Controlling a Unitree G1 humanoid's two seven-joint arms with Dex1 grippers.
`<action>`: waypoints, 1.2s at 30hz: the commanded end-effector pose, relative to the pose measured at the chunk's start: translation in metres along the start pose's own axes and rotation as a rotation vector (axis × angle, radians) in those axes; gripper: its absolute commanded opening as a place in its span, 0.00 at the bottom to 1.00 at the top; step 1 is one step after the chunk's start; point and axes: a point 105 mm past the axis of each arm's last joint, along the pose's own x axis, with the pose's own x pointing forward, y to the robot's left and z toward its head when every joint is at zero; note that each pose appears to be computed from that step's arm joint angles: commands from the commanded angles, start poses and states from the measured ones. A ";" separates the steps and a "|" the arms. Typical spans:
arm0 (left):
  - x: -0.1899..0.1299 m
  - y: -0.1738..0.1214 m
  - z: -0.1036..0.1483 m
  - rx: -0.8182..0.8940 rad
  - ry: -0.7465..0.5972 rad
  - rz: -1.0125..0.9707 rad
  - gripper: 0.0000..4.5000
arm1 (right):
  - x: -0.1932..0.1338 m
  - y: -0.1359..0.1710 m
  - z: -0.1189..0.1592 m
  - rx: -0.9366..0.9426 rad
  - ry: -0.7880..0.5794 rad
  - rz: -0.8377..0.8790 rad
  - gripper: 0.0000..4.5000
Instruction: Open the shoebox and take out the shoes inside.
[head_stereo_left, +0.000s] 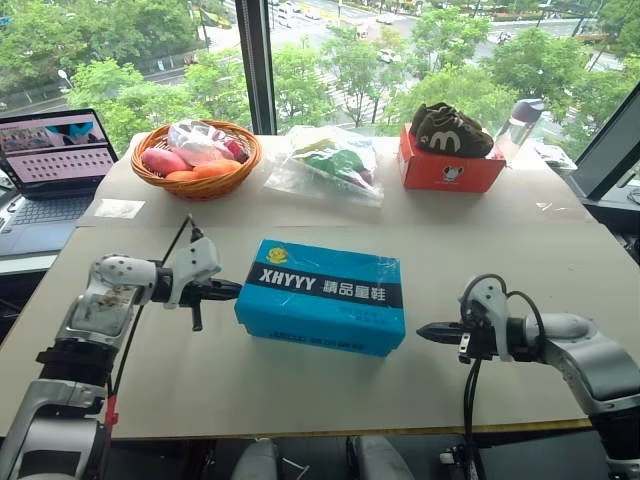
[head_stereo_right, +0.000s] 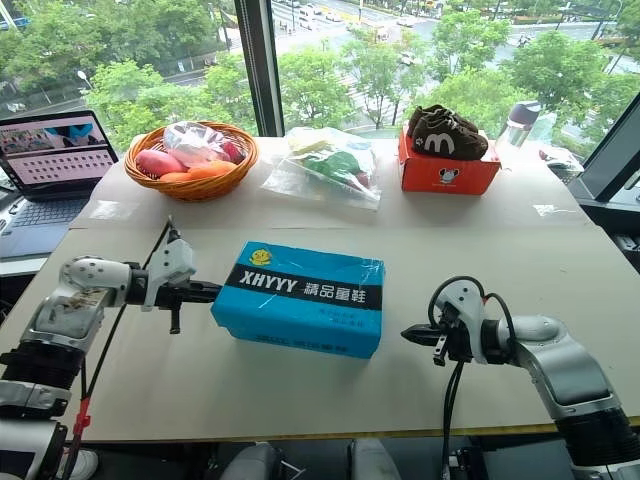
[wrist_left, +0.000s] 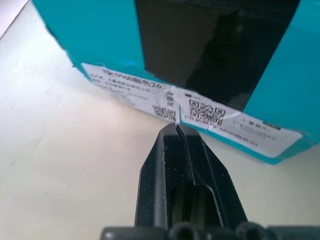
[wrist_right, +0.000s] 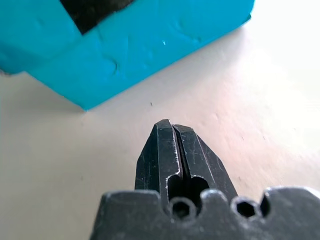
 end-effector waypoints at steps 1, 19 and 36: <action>-0.031 0.012 0.028 0.016 -0.067 0.032 0.15 | 0.001 0.020 0.024 -0.054 -0.063 0.129 0.00; -0.125 -0.026 0.190 0.047 -0.664 -0.110 0.99 | -0.003 0.020 0.112 -0.031 -0.395 0.400 0.00; -0.134 -0.042 0.187 -0.007 -0.699 -0.073 0.99 | -0.006 -0.012 0.081 -0.037 -0.207 0.281 0.00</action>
